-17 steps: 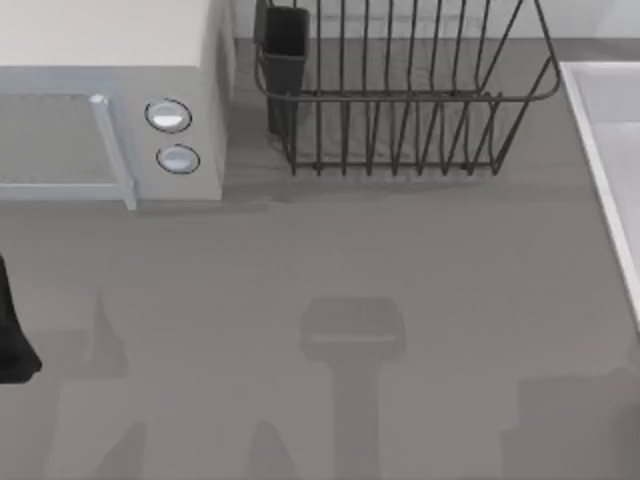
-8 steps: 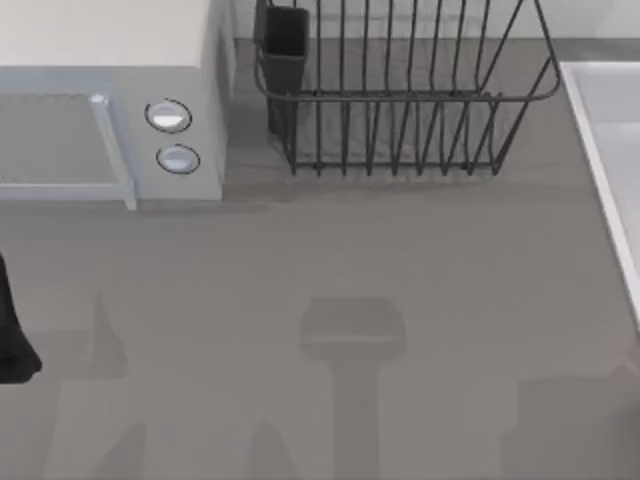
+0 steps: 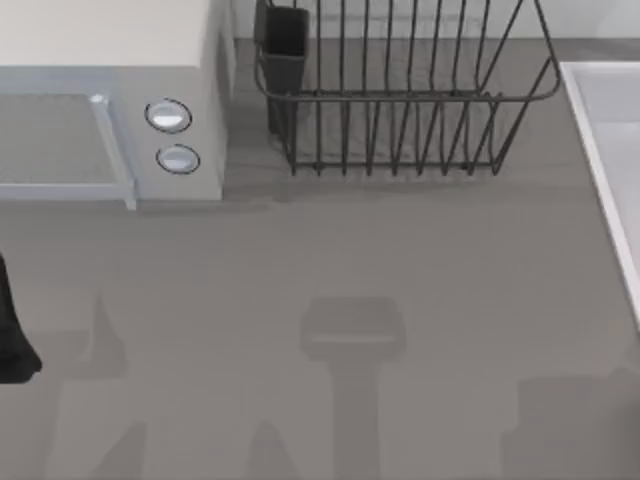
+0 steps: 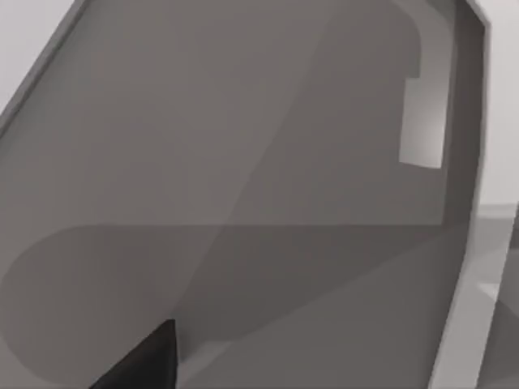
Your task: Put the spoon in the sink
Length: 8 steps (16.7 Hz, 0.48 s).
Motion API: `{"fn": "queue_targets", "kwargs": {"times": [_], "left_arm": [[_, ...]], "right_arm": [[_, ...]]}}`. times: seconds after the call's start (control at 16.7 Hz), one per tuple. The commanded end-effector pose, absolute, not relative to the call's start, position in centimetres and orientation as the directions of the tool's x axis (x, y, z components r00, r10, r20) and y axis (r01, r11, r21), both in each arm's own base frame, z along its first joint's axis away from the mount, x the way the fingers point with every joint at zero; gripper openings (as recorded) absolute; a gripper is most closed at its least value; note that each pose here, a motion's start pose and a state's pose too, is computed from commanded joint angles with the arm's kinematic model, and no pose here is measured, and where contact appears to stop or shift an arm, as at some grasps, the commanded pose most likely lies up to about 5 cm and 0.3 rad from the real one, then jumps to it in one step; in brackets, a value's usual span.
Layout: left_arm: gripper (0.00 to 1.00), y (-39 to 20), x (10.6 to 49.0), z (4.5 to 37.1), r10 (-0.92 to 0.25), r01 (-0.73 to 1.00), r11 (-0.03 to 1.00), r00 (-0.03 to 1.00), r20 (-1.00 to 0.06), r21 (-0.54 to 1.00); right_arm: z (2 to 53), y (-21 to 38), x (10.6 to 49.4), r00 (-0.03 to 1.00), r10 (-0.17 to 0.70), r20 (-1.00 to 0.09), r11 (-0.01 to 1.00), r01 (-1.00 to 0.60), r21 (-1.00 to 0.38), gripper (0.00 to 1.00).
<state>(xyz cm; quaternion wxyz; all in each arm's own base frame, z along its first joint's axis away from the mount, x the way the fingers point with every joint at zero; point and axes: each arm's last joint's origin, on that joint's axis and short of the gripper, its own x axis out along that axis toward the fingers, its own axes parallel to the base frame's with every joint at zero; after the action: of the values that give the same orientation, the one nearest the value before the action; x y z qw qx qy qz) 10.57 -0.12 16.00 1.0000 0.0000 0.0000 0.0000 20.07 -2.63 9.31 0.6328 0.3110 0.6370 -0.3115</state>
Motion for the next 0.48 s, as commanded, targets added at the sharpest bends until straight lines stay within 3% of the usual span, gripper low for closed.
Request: {"fn": "queue_targets", "kwargs": {"times": [0.36,0.48], "left_arm": [[1.00,-0.1,10.6,16.0,0.000,0.000,1.000,1.000,0.000,0.000],[1.00,-0.1,10.6,16.0,0.000,0.000,1.000,1.000,0.000,0.000]], "right_arm": [[9.3,-2.6,20.1,-0.006,0.002,-1.000,0.612,0.791,-0.003,0.00],[11.5,-2.6,20.4,0.013,-0.016,-1.000,0.619,0.785,0.001,0.00]]}}
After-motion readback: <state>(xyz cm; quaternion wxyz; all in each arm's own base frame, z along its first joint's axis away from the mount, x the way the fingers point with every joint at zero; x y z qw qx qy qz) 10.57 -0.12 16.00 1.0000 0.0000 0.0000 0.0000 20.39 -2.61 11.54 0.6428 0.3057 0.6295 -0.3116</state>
